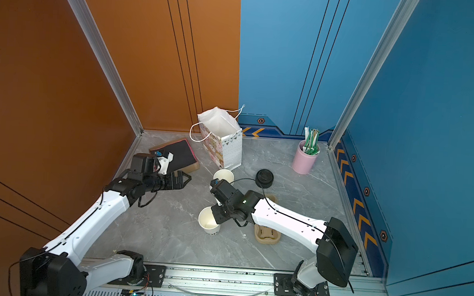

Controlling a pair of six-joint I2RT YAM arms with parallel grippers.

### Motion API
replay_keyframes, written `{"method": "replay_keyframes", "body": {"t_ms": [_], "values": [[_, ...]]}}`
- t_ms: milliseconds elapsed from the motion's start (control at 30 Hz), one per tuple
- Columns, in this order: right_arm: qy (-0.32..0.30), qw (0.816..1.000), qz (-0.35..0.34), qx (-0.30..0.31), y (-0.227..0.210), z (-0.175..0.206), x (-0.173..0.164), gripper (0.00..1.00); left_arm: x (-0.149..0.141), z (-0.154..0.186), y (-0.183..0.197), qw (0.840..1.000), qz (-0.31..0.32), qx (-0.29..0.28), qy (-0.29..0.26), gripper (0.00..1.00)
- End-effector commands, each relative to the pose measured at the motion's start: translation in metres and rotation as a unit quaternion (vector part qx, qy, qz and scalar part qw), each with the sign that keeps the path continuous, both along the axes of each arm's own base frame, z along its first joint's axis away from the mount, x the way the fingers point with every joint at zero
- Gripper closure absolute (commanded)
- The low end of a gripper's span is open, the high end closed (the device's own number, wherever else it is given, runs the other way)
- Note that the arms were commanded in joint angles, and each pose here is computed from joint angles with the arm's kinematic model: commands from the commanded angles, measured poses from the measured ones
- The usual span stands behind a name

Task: Pack a coffee takeout order
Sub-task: Place the coffee cup at the bottom-center of the table.

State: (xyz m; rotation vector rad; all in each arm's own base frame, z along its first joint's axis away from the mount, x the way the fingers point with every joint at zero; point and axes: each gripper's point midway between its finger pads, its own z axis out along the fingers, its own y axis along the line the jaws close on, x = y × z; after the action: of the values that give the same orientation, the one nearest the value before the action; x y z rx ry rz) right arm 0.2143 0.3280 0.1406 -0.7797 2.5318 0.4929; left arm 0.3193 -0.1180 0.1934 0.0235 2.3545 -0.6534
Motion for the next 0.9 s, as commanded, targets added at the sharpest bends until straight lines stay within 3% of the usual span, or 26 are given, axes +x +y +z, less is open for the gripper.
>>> {"method": "replay_keyframes", "body": {"t_ms": [0,267,400,467,633,800,867], "values": [[-0.015,1.000,-0.020,0.006,0.003,-0.008,0.008,1.00,-0.004,-0.005,-0.006,0.999,-0.031,0.030,-0.004,0.02],[0.004,0.999,-0.028,-0.016,0.001,-0.030,0.006,0.94,-0.006,-0.011,0.000,0.998,-0.023,0.054,-0.008,0.02],[0.010,0.999,-0.023,-0.020,0.001,-0.031,0.004,0.76,-0.007,-0.011,0.002,0.998,-0.021,0.059,-0.012,0.02],[0.010,1.000,-0.019,-0.022,0.001,-0.027,0.003,0.62,-0.007,-0.011,0.002,0.998,-0.021,0.058,-0.012,0.02],[-0.020,0.999,-0.020,-0.031,-0.006,0.010,0.011,0.34,-0.007,-0.011,0.003,0.998,-0.020,0.061,-0.013,0.02],[-0.090,0.993,-0.076,-0.020,-0.021,0.064,0.046,0.08,-0.007,-0.008,0.005,0.997,-0.017,0.066,-0.021,0.02],[-0.100,0.990,-0.100,-0.021,-0.027,0.074,0.064,0.03,-0.008,-0.007,0.006,0.997,-0.016,0.067,-0.024,0.02]]}}
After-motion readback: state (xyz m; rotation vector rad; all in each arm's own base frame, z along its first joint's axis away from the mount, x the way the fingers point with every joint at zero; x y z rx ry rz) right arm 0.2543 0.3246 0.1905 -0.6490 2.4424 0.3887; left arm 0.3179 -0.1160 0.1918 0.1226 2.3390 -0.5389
